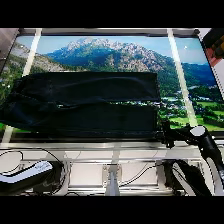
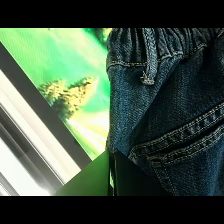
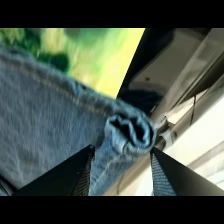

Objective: Fold the clothes and pants, and hang the long-sleeved shirts on hangers.

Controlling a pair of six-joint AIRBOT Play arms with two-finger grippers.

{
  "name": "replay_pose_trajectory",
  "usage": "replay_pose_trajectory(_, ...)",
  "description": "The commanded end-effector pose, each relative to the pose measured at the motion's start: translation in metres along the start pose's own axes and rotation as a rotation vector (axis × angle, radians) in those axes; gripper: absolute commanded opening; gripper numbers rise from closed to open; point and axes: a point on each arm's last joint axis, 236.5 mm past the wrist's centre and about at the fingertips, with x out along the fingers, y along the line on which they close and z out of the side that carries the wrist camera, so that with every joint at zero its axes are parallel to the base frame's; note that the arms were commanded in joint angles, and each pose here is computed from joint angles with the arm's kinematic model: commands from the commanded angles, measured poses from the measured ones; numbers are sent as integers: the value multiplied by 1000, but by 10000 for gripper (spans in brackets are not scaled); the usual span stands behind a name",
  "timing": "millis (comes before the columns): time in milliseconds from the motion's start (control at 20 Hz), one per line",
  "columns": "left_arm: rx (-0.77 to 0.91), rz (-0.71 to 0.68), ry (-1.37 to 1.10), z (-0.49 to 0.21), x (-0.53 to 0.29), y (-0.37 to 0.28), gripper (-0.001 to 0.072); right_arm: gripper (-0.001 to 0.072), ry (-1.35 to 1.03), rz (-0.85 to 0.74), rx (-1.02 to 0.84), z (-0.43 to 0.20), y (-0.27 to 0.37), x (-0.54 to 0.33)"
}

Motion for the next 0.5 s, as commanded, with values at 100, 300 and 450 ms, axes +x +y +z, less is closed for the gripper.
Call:
replay_pose_trajectory(100,0,0,1,0,0,0,36,392,23,-50,82,4,-9,12)
replay_pose_trajectory(300,0,0,1,0,0,0,36,96,26,-38,44,5,-5,13)
replay_pose_trajectory(450,0,1,6,-1,0,0,36,27,56,35,-120,-2,23,2)
